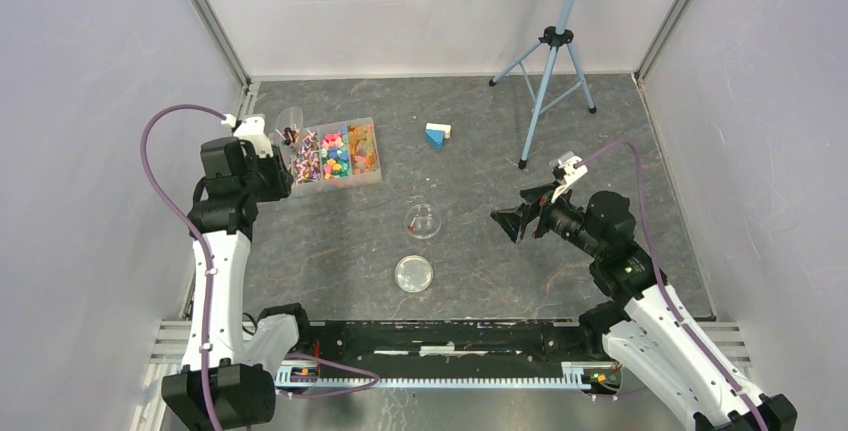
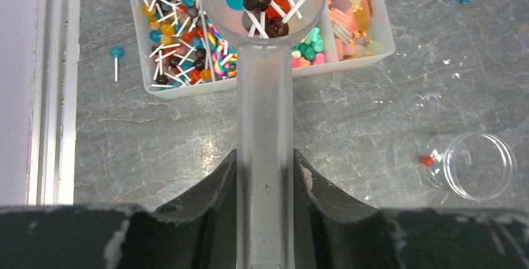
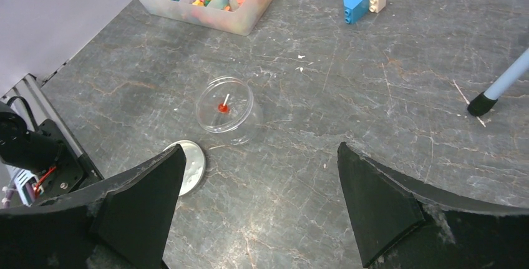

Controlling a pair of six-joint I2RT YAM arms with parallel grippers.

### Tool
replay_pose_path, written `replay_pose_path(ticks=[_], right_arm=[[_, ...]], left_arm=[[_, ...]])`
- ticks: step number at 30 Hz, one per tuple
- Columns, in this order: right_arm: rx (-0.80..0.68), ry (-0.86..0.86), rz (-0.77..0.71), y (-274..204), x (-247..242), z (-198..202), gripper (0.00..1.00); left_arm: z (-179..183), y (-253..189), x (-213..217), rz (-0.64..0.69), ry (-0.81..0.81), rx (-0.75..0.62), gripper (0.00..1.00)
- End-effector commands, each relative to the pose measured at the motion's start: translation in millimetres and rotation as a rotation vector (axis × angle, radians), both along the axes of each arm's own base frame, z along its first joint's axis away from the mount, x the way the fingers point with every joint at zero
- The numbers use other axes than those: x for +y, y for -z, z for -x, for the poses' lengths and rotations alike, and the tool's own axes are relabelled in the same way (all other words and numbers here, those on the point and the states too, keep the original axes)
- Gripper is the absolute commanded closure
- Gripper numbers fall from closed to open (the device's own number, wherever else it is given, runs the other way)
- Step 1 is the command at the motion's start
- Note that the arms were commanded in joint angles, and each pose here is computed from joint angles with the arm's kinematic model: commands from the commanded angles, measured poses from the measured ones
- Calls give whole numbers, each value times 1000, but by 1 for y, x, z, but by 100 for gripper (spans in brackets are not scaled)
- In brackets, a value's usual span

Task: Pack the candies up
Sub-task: Place the fake candies in the packing bottle.

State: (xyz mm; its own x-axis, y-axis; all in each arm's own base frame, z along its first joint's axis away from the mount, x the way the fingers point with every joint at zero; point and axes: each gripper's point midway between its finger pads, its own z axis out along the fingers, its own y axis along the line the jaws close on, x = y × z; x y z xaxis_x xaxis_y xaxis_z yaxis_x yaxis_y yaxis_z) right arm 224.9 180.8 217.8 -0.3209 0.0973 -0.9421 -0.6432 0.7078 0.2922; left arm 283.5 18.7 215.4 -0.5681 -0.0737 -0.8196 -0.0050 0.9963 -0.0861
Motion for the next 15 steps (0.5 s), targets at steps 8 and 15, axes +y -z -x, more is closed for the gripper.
replay_pose_path(ticks=[8,15], right_arm=[[-69,48,59,-12,-9,-12,2],[-68,52,84,-6,-10,-15,2]], left_arm=[[23,-32,-68,1,261,17,98],[49,-31,-120,-40,461,96,98]])
